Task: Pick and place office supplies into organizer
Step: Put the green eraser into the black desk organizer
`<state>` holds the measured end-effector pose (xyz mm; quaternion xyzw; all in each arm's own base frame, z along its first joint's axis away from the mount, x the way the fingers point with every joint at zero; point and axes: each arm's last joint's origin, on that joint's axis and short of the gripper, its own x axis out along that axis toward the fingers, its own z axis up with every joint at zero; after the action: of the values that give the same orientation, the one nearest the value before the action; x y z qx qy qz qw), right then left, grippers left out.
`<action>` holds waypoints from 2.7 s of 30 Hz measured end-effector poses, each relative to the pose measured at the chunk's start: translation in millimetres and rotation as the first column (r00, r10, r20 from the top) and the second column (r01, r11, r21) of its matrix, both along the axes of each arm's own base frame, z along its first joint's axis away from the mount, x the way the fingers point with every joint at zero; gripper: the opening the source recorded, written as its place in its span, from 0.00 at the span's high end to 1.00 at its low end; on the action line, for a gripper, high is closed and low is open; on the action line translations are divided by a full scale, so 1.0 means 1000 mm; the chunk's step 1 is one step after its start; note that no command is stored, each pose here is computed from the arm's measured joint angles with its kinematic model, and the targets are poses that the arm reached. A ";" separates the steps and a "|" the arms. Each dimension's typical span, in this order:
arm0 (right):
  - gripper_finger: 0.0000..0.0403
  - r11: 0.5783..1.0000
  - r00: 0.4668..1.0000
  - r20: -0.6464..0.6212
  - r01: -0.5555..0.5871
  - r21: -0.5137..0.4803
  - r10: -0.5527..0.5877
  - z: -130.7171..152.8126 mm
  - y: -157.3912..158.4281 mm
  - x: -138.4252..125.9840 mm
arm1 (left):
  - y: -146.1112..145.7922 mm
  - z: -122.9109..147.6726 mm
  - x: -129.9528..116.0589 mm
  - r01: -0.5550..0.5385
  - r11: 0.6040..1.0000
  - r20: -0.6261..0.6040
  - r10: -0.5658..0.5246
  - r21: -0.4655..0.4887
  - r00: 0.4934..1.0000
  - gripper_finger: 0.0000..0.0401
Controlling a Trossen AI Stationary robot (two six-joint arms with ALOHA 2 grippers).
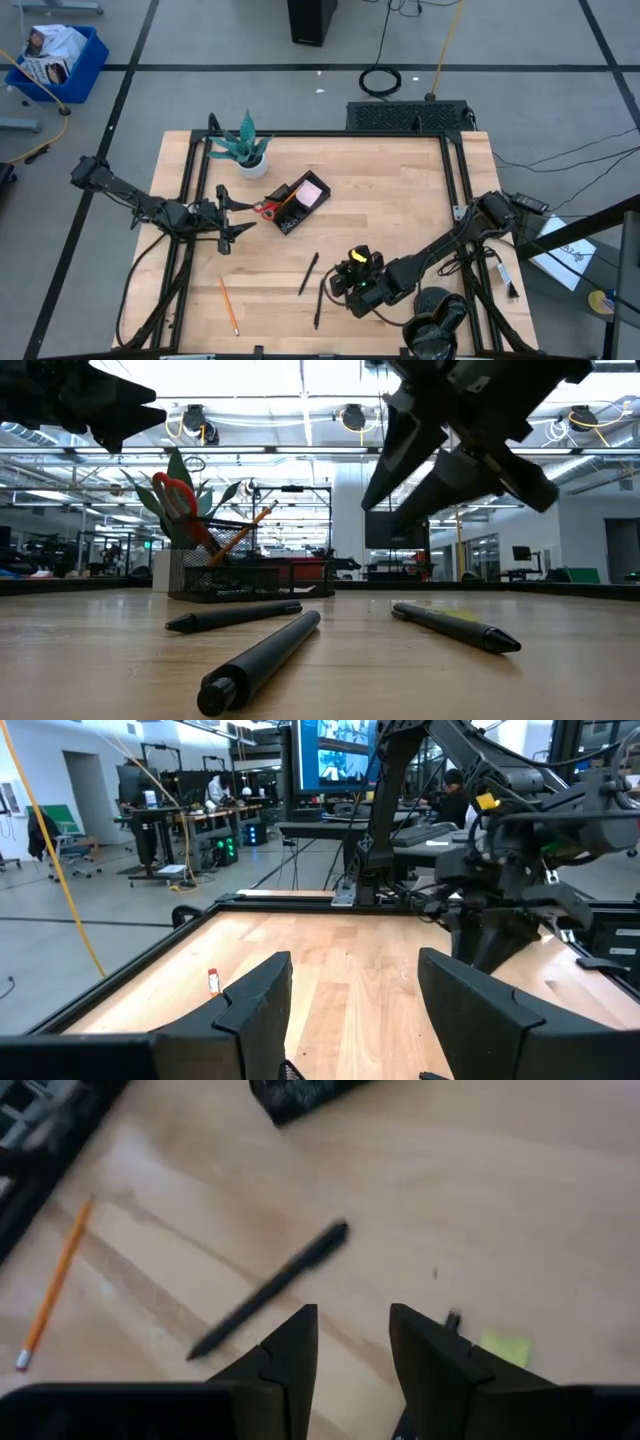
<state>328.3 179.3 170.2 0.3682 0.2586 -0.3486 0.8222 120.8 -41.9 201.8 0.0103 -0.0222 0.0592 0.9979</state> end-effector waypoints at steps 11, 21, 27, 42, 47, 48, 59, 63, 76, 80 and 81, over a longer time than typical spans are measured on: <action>0.55 0.999 1.000 -0.017 0.027 0.019 -0.026 -0.007 0.013 -0.011 | 0.000 0.000 0.000 0.000 1.000 -0.001 0.000 0.000 1.000 0.44; 0.16 0.983 0.970 -0.180 0.176 0.059 -0.163 -0.009 -0.004 -0.010 | 0.000 0.000 0.000 -0.001 1.000 -0.001 0.001 0.001 1.000 0.44; 0.10 0.977 0.949 -0.255 0.207 0.053 -0.187 -0.027 -0.007 -0.009 | 0.000 0.000 0.000 -0.001 1.000 0.000 0.001 0.000 1.000 0.44; 0.09 0.968 0.910 -0.365 0.240 0.080 -0.195 -0.034 -0.020 -0.006 | 0.000 0.000 0.000 -0.001 1.000 -0.001 0.001 0.000 1.000 0.44; 0.09 0.967 0.896 -0.407 0.235 0.099 -0.176 -0.040 -0.024 -0.002 | 0.000 0.000 0.000 0.000 1.000 0.000 0.000 0.000 1.000 0.44; 0.09 0.969 0.896 -0.412 0.224 0.103 -0.164 -0.041 -0.024 -0.001 | 0.000 0.000 0.000 -0.001 1.000 -0.001 0.001 0.000 1.000 0.44; 0.12 0.981 0.873 -0.479 0.163 0.102 -0.095 -0.042 -0.026 -0.004 | 0.000 0.000 0.000 0.000 1.000 -0.001 0.000 0.000 1.000 0.44; 0.13 0.975 0.848 -0.512 0.208 0.084 -0.137 -0.043 -0.032 -0.006 | 0.000 0.000 0.000 -0.001 1.000 0.000 0.001 0.000 1.000 0.44; 0.28 0.941 0.833 -0.519 0.308 0.144 -0.193 -0.043 -0.041 -0.002 | 0.000 0.000 0.000 0.000 1.000 0.000 0.000 0.000 1.000 0.44; 0.37 0.926 0.836 -0.508 0.334 0.175 -0.206 -0.042 -0.040 -0.001 | 0.000 0.000 0.000 0.000 1.000 -0.001 0.000 0.000 1.000 0.44; 0.39 0.918 0.835 -0.501 0.356 0.177 -0.227 -0.042 -0.040 -0.001 | 0.000 0.000 0.000 0.000 1.000 -0.001 0.000 0.000 1.000 0.44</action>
<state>327.2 138.8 128.0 0.4135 0.4345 -0.5120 0.6149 120.8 -41.9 201.8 0.0105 -0.0219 0.0594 0.9979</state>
